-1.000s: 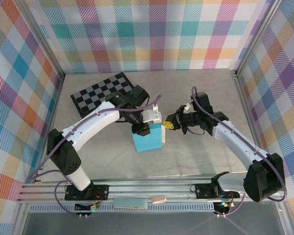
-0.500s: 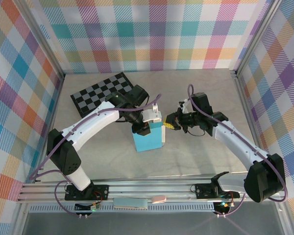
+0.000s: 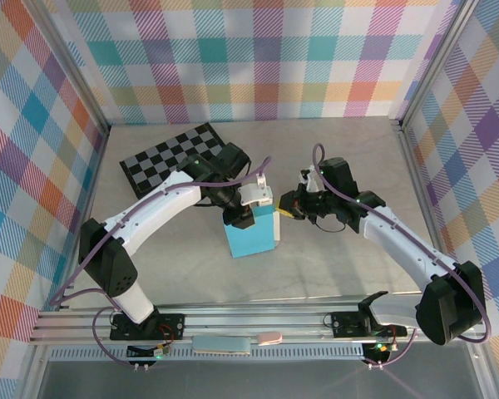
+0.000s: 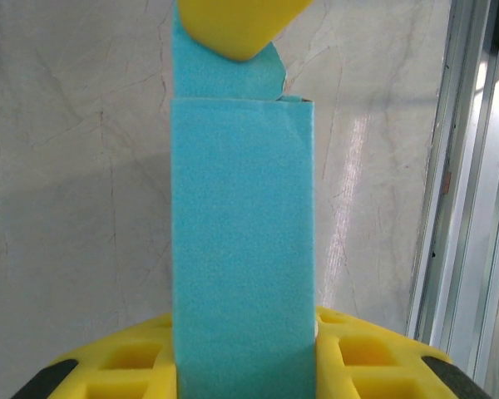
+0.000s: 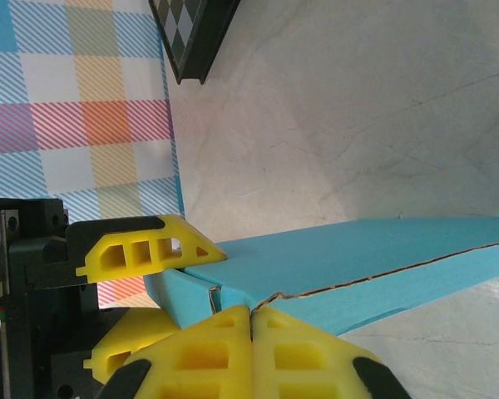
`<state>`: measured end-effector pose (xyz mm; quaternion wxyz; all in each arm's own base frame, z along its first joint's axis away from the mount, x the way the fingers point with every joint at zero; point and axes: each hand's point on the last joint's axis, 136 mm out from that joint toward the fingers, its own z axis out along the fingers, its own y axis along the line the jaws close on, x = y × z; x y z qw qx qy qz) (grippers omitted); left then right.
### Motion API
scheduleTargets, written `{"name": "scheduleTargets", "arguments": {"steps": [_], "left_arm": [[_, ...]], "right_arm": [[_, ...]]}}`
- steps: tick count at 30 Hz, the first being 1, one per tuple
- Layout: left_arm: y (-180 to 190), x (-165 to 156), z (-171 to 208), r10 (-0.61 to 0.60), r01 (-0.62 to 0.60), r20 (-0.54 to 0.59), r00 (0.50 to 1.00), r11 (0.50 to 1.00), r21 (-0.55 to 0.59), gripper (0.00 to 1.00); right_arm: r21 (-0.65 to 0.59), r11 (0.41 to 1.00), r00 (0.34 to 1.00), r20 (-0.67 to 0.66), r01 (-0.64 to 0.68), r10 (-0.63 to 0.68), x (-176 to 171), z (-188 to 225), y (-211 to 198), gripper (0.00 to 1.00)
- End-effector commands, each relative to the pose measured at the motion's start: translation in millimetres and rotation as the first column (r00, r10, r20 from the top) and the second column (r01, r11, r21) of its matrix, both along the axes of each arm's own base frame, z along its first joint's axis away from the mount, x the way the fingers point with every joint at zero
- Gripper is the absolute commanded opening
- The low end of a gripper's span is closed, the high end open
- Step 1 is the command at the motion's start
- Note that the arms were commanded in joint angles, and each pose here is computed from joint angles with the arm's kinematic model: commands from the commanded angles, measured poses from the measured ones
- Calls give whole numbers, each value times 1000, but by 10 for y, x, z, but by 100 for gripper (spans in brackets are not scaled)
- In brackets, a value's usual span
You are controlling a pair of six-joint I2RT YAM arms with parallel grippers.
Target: Fold the paper box
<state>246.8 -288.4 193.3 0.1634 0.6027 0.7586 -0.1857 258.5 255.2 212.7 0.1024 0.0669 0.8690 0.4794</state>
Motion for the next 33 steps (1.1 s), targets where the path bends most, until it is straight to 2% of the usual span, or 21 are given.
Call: {"name": "scheduleTargets", "arguments": {"steps": [1, 6, 15, 23, 29, 33], "left_arm": [[-96, 10, -60, 16, -17, -26, 1000, 999, -32, 14], [-179, 73, -43, 102, -104, -54, 993, 993, -45, 15], [-284, 30, -16, 120, -125, -71, 990, 990, -61, 16], [-420, 176, -5, 260, -273, -122, 958, 957, -95, 15], [-442, 298, -16, 354, -360, -94, 931, 930, -67, 13], [-488, 285, -5, 353, -357, -61, 934, 932, -62, 11]], "right_arm": [[-27, 999, 999, 34, 23, -22, 34, -1, 3, 0], [10, 999, 999, 3, 42, -42, 11, 43, 65, 0], [41, 998, 999, -1, 44, -44, 41, 152, 172, 0], [69, 997, 999, -28, 28, -26, -39, 162, 289, 0], [66, 998, 993, -116, 14, -6, -141, 163, 360, 0], [53, 999, 989, -146, 1, 6, -190, 229, 343, 2]]}}
